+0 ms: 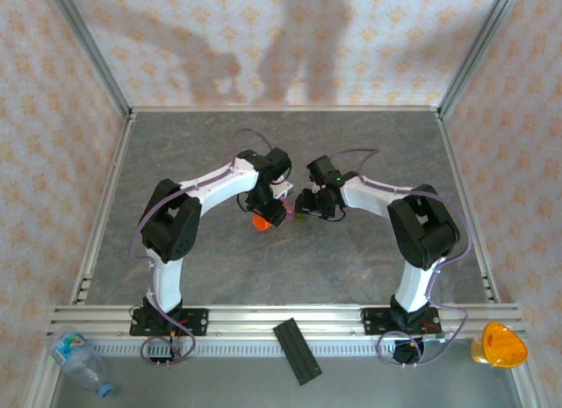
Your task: Sort the pills into containers
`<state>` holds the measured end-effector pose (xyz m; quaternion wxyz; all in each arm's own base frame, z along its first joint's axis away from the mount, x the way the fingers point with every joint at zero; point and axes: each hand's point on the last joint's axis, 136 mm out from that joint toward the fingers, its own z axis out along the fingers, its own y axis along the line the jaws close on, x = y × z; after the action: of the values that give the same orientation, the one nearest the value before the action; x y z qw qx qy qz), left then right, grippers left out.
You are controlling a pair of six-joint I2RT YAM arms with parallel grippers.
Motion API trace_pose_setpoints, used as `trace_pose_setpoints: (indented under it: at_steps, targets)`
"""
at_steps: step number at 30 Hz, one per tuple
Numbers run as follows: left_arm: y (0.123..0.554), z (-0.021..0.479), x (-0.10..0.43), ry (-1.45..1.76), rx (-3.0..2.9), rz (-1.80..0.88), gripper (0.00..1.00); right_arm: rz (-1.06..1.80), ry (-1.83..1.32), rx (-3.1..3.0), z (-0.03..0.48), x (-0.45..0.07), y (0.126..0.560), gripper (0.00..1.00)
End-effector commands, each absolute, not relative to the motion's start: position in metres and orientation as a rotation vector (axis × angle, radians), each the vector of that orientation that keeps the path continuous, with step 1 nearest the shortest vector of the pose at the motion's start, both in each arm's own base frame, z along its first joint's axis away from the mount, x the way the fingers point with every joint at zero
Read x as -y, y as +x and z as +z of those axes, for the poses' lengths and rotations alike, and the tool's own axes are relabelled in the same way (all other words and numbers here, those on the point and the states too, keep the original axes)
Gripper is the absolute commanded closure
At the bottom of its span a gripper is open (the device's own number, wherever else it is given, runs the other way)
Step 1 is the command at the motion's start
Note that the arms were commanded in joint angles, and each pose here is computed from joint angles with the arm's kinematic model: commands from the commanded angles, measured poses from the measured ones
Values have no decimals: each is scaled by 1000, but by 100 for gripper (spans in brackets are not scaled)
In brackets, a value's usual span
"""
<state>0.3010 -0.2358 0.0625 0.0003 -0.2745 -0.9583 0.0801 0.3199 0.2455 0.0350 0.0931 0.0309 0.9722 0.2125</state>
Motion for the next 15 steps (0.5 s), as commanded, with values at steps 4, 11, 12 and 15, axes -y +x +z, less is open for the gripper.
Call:
trace_pose_setpoints:
  at_steps: [4, 11, 12, 15]
  targets:
    - [303, 66, 233, -885, 2996, 195, 100, 463, 104, -2997, 4, -228, 301, 56]
    - [306, 69, 232, -898, 3022, 181, 100, 461, 105, -2998, 3, -227, 301, 57]
    - [306, 68, 232, -899, 3025, 185, 100, 463, 105, -2998, 3, -227, 301, 57]
    - [307, 66, 233, -894, 3042, 201, 100, 462, 106, -2997, 3, -227, 301, 57]
